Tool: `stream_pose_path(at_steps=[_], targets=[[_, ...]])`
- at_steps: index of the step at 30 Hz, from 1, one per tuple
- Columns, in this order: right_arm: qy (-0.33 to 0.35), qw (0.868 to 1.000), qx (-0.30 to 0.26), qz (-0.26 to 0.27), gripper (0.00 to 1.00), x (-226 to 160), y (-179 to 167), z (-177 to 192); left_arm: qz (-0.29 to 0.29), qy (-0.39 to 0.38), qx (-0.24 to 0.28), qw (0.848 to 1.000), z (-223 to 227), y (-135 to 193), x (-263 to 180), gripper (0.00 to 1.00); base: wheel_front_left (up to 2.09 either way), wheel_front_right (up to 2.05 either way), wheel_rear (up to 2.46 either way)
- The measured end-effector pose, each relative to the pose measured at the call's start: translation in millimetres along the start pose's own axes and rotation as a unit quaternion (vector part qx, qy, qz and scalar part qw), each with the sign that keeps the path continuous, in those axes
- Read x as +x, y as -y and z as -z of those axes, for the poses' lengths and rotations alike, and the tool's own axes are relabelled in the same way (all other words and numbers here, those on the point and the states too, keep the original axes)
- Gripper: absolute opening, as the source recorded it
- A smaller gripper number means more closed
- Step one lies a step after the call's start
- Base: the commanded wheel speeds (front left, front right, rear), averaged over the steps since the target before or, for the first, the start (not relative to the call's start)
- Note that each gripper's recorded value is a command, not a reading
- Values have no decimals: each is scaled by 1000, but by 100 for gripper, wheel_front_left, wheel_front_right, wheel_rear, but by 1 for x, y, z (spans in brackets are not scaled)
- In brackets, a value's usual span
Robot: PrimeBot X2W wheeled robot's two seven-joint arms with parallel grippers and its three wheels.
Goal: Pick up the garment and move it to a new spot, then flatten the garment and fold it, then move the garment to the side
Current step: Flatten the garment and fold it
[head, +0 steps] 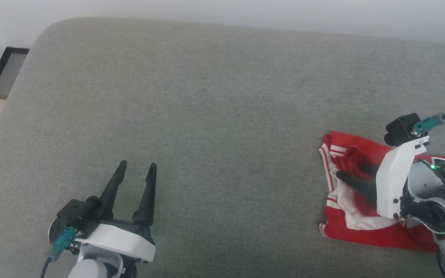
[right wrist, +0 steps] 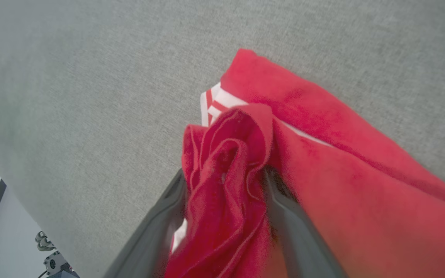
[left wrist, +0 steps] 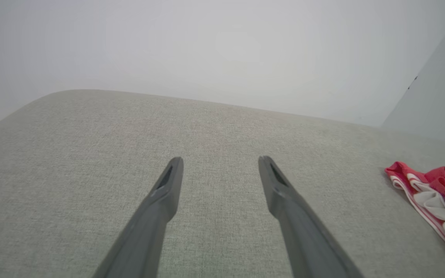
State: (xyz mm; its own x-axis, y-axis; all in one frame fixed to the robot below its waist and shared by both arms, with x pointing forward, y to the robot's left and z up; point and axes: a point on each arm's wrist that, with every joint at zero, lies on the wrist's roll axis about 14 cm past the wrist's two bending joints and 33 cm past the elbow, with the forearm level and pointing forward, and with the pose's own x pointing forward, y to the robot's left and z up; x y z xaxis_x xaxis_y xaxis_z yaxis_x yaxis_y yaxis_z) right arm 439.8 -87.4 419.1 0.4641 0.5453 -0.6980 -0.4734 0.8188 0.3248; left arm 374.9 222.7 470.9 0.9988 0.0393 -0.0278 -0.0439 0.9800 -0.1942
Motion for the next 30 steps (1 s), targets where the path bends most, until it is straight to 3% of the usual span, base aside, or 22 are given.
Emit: stream_pose_path(at_steps=[10, 17, 21, 26, 30], targets=[[101, 994, 18, 23, 100, -38, 17, -21, 32, 6, -9, 999, -4, 16, 7, 100, 0, 0, 0], [192, 978, 46, 68, 100, -68, 44, -20, 59, -12, -20, 998, 7, 33, 9, 100, 0, 0, 0], [257, 960, 52, 100, 100, -88, 60, -19, 67, -22, -27, 997, 13, 37, 11, 100, 0, 0, 0], [353, 924, 39, 140, 100, -119, 72, -23, 74, -30, -26, 996, 17, 40, 8, 100, 0, 0, 0], [389, 907, 12, 159, 100, -134, 71, -14, 69, -22, -22, 997, 11, 36, 6, 100, 0, 0, 0]])
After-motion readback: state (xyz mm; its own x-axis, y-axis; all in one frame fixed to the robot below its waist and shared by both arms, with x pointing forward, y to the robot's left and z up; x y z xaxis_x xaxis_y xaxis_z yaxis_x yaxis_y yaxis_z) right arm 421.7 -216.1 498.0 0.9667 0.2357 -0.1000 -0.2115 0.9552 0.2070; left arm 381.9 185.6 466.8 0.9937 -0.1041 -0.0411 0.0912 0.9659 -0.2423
